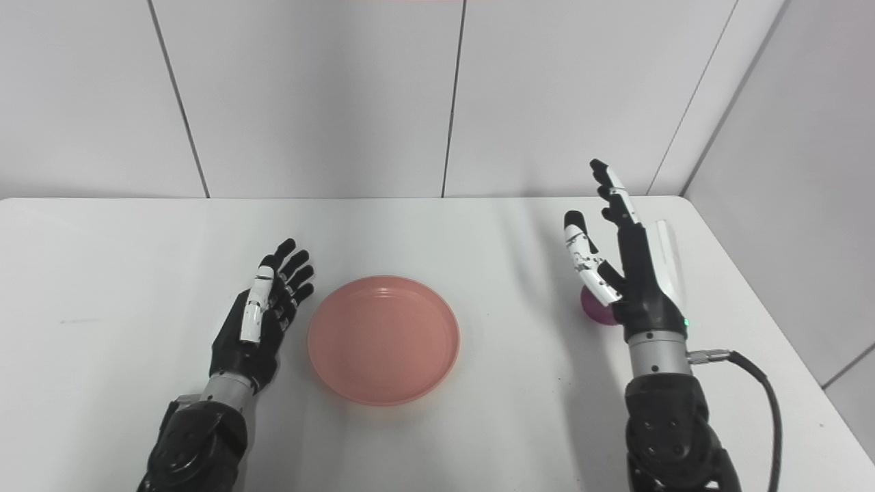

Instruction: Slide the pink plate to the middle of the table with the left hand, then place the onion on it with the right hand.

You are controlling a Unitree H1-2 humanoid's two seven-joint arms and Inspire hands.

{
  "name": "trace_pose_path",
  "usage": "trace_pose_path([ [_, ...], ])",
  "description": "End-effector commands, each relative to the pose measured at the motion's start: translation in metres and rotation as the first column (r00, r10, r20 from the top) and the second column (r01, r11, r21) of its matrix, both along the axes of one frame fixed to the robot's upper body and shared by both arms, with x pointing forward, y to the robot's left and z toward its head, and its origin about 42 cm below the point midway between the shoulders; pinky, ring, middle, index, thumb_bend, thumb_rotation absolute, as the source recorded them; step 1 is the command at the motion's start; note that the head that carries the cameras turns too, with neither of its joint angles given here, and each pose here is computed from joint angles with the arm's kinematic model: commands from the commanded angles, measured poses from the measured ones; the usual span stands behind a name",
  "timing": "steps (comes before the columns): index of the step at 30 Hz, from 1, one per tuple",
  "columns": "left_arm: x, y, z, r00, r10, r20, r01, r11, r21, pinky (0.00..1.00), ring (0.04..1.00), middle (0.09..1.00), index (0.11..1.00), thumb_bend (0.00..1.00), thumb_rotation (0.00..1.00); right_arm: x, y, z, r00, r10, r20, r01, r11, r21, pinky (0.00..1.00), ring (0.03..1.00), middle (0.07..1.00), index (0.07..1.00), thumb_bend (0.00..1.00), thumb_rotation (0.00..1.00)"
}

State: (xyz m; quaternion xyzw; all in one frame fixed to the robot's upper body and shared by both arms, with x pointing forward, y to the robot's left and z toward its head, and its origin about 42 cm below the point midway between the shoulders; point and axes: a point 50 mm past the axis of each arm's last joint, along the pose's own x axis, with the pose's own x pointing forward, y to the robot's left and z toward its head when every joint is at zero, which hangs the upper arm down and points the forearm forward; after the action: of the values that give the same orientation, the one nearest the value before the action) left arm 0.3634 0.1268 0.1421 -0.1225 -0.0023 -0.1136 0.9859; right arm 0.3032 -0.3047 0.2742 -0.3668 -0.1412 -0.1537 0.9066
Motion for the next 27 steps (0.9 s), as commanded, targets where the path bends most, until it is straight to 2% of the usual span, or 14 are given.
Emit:
trace_pose_path([
  [1, 0.000, -0.004, 0.002, 1.000, -0.025, 0.017, 0.026, 1.000, -0.017, 0.95, 0.950, 0.947, 0.931, 0.44, 1.00, 0.000, -0.010, 0.023, 0.997, -0.045, 0.060, 0.049, 0.996, -0.068, 0.80, 0.884, 0.925, 0.943, 0.57, 0.60],
  [5, -0.001, -0.003, 0.004, 1.000, -0.025, 0.014, 0.025, 1.000, -0.016, 0.95, 0.948, 0.946, 0.931, 0.44, 1.00, 0.000, -0.020, 0.028, 0.993, -0.107, 0.043, 0.111, 0.989, -0.101, 0.74, 0.848, 0.899, 0.940, 0.68, 0.45],
  [11, -0.001, -0.002, 0.003, 1.000, -0.025, 0.012, 0.026, 1.000, -0.006, 0.95, 0.946, 0.947, 0.931, 0.44, 1.00, 0.000, -0.034, 0.023, 0.984, -0.177, 0.003, 0.175, 0.971, -0.163, 0.73, 0.855, 0.899, 0.944, 0.77, 0.39],
  [15, -0.001, -0.001, 0.002, 0.999, -0.036, 0.015, 0.037, 0.999, -0.012, 0.96, 0.956, 0.953, 0.936, 0.45, 1.00, 0.002, -0.041, 0.018, 0.980, -0.200, -0.018, 0.194, 0.965, -0.177, 0.74, 0.870, 0.914, 0.951, 0.85, 0.34],
  [19, -0.001, -0.002, 0.003, 0.999, -0.035, 0.013, 0.035, 0.999, -0.006, 0.95, 0.948, 0.947, 0.930, 0.45, 1.00, 0.004, -0.048, 0.011, 0.975, -0.219, -0.048, 0.206, 0.958, -0.197, 0.77, 0.894, 0.936, 0.958, 0.89, 0.30],
  [27, -0.002, -0.002, 0.002, 0.999, -0.041, 0.011, 0.041, 0.999, -0.005, 0.95, 0.946, 0.947, 0.934, 0.45, 1.00, 0.011, -0.065, -0.004, 0.965, -0.230, -0.122, 0.204, 0.959, -0.196, 0.78, 0.900, 0.951, 0.964, 0.94, 0.32],
])
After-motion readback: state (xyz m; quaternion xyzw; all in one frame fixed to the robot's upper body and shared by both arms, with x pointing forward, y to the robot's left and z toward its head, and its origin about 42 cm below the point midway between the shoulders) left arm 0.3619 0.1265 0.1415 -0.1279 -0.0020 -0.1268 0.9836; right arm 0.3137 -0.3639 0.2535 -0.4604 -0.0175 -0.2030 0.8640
